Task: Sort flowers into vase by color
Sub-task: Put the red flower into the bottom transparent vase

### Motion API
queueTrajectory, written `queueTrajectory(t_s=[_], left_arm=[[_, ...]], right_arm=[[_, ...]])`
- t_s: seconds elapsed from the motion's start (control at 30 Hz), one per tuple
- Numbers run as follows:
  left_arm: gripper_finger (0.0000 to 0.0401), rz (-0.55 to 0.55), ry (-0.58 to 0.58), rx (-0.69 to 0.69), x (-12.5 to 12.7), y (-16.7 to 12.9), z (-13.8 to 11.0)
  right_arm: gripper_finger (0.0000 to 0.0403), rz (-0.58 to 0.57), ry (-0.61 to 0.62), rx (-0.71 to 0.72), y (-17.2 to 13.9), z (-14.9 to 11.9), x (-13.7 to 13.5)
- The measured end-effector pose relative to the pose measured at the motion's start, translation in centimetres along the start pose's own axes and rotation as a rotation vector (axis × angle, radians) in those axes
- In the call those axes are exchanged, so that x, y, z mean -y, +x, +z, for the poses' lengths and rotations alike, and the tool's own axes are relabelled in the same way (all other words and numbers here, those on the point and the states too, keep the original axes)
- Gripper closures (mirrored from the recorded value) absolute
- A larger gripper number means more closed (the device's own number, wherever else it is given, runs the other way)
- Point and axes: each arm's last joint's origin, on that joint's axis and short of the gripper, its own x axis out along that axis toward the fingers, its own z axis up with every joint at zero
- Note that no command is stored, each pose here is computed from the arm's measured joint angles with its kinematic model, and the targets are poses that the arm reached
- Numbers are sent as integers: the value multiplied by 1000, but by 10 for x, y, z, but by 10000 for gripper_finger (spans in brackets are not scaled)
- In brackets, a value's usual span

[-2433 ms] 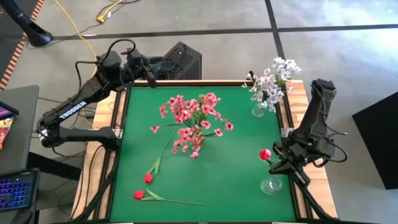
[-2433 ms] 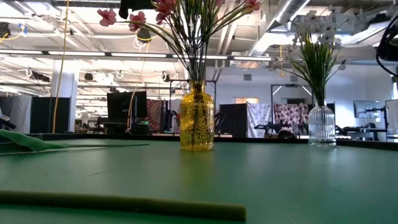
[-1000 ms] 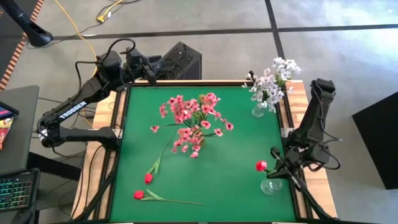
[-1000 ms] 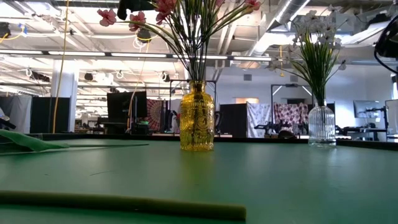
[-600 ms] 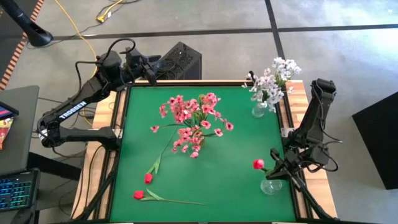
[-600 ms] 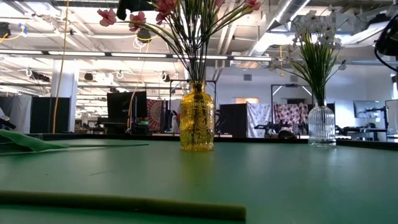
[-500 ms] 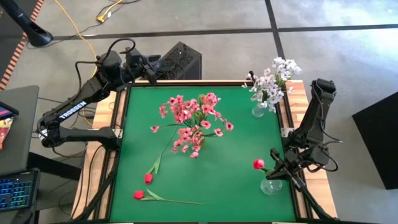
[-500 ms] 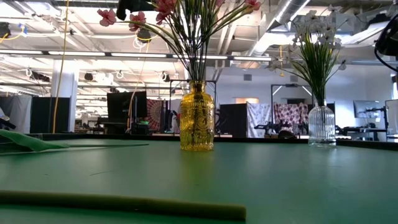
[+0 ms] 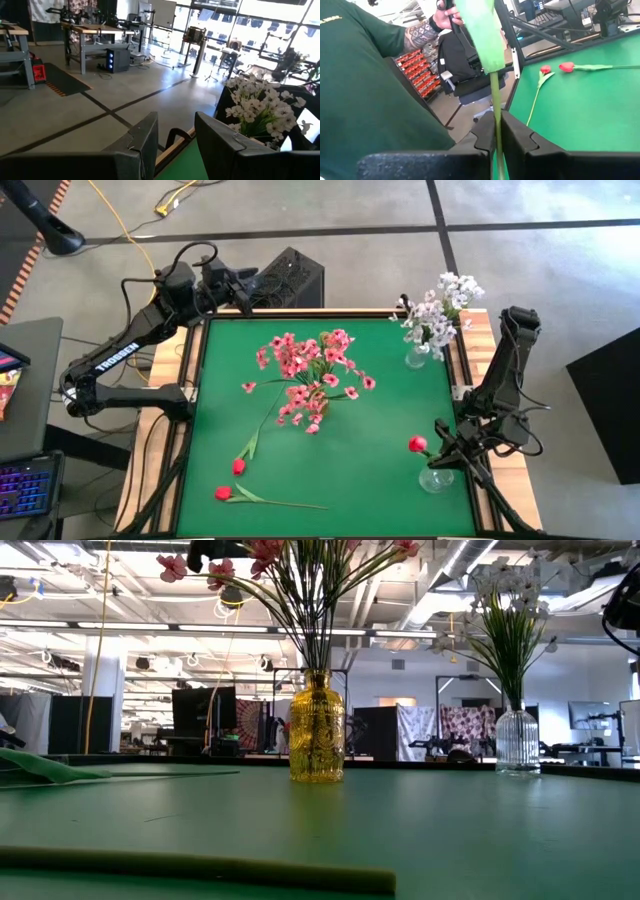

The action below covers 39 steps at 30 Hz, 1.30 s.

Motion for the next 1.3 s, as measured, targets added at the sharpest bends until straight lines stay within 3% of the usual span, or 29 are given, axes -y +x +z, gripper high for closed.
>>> queueTrajectory(t_s=[0.3,0.47,0.67,0.8,0.93,1.1,1.3], left_arm=[[285,14,0,2,0,0,0],[285,13,7,5,0,-1,1],[285,2,15,21,1,-8,4],[285,-62,35,-22,2,-13,2],[285,-94,29,-148,2,-22,-8],[285,-41,9,-428,-2,-38,-32],[285,110,-63,-824,-10,-50,-66]], right_arm=[[276,3,8,4,0,1,0],[239,101,61,-12,-5,7,-1],[233,186,182,1,-13,18,-1],[238,212,222,38,-20,27,1],[243,252,288,106,-29,40,5],[246,274,389,244,-42,60,13],[249,249,322,415,-54,78,22]])
